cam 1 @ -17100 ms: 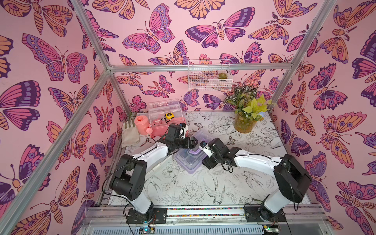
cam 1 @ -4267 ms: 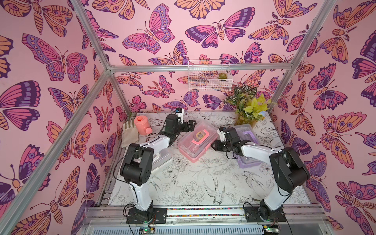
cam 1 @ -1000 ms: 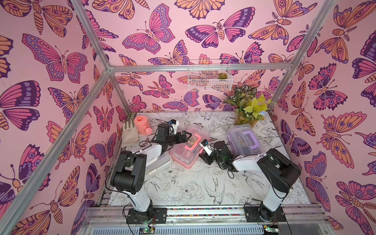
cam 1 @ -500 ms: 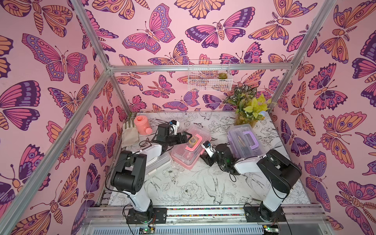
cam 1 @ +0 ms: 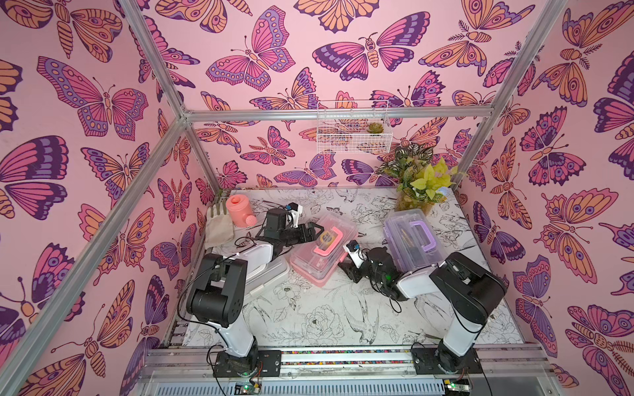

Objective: Close toolboxes
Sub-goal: Fasten the toolbox latch on the toolbox.

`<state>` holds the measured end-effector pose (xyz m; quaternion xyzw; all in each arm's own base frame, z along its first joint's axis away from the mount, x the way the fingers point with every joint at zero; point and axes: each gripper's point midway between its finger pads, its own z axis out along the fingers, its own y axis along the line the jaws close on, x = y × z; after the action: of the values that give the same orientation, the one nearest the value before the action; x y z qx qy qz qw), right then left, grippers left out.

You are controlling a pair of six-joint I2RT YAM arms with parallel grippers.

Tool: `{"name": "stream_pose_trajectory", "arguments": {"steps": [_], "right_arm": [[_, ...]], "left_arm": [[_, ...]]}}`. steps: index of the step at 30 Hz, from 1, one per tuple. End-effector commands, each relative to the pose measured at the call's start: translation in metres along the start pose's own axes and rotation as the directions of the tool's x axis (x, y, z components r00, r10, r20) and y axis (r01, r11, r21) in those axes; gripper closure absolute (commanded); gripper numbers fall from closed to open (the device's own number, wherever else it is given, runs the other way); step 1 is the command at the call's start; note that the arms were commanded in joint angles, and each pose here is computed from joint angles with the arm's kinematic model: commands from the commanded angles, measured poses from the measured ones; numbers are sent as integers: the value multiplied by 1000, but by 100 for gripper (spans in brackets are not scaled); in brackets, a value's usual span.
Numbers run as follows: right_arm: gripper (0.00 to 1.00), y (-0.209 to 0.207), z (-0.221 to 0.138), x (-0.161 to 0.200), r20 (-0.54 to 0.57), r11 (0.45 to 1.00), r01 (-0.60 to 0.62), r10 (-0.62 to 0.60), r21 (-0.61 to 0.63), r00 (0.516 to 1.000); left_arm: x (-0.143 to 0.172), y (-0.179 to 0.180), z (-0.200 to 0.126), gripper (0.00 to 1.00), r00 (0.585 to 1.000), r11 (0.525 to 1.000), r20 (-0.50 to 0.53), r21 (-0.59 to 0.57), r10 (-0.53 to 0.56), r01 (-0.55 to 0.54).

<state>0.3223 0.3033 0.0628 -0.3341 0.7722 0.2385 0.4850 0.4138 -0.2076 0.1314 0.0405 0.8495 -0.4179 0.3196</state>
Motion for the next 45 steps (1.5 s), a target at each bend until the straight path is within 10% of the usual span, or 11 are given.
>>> {"name": "stream_pose_trajectory", "arguments": {"steps": [1,18,45], "right_arm": [[63,3,-2,-11,39,1000,-18,18,-22,999],[65,7,-10,0,-138,998,-49,44,-34,989],[65,20,-29,-22,-56,994,-28,22,-102,998]], "left_arm": [[6,-2,0,9,1000,1000,-22,6,-3,3],[8,0,-3,9,999,1000,-47,-18,4,-5],[14,-17,2,10,997,1000,-73,27,-9,11]]}}
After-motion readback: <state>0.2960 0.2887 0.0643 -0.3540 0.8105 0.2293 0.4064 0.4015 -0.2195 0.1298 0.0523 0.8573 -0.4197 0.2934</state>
